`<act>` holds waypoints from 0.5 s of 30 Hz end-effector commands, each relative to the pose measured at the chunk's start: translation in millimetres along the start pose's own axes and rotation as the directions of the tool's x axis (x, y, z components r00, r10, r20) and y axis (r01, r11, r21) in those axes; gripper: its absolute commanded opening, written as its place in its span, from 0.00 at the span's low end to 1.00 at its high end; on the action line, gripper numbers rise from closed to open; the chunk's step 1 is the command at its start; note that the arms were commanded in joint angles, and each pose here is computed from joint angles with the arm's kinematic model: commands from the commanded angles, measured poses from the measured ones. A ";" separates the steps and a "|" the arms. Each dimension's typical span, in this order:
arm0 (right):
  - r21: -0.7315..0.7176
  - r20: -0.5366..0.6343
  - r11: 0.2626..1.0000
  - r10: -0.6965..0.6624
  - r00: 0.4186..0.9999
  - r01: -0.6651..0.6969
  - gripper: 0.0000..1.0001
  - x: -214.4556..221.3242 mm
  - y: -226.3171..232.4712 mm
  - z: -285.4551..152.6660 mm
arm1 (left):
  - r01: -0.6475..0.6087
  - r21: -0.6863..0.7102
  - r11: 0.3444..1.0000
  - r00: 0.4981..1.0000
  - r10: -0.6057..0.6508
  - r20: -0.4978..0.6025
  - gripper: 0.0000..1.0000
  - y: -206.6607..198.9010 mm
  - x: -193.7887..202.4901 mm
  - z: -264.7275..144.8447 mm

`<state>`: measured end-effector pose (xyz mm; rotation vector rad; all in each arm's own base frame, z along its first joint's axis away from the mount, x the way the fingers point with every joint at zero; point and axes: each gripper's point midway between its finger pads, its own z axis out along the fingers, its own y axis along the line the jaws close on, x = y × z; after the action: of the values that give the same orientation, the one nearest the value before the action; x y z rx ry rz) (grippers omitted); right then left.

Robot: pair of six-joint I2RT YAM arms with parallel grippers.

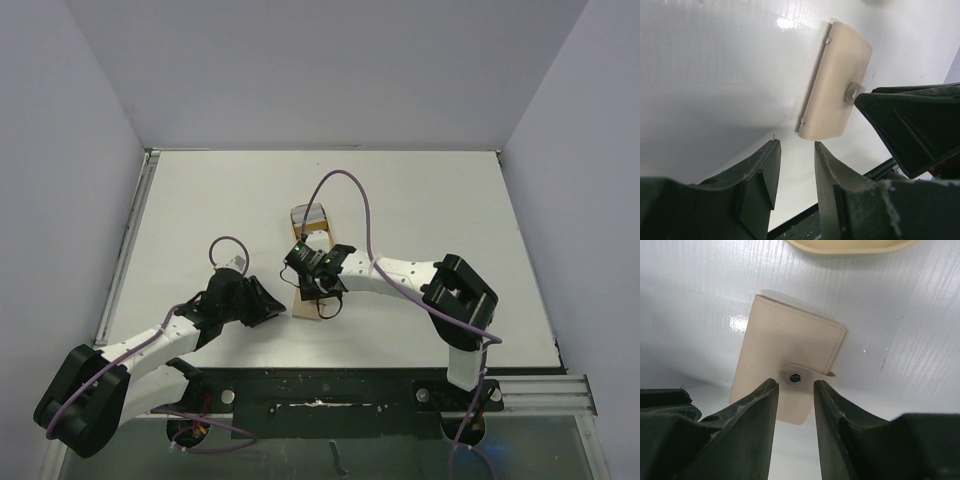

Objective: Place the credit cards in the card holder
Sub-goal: Open the card holder at the center of the board.

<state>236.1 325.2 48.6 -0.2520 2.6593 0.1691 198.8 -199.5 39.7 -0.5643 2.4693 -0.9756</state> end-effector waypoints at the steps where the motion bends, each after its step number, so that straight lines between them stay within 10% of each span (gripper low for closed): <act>1: 0.020 0.023 1.000 0.013 1.000 -0.014 0.38 -8.2 5.3 -0.1 | 0.005 0.009 1.000 0.999 -0.005 0.039 0.33 -4.4 -9.2 -1.7; 15: 0.132 -0.038 0.989 -0.063 0.997 0.068 0.29 9.8 -8.1 15.1 | 0.016 0.020 1.000 0.999 -0.017 0.031 0.33 -2.7 -5.9 -2.5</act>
<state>234.6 326.1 29.5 -0.2932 2.6960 0.0446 195.7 -194.3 32.8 -0.5960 2.4823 -0.9502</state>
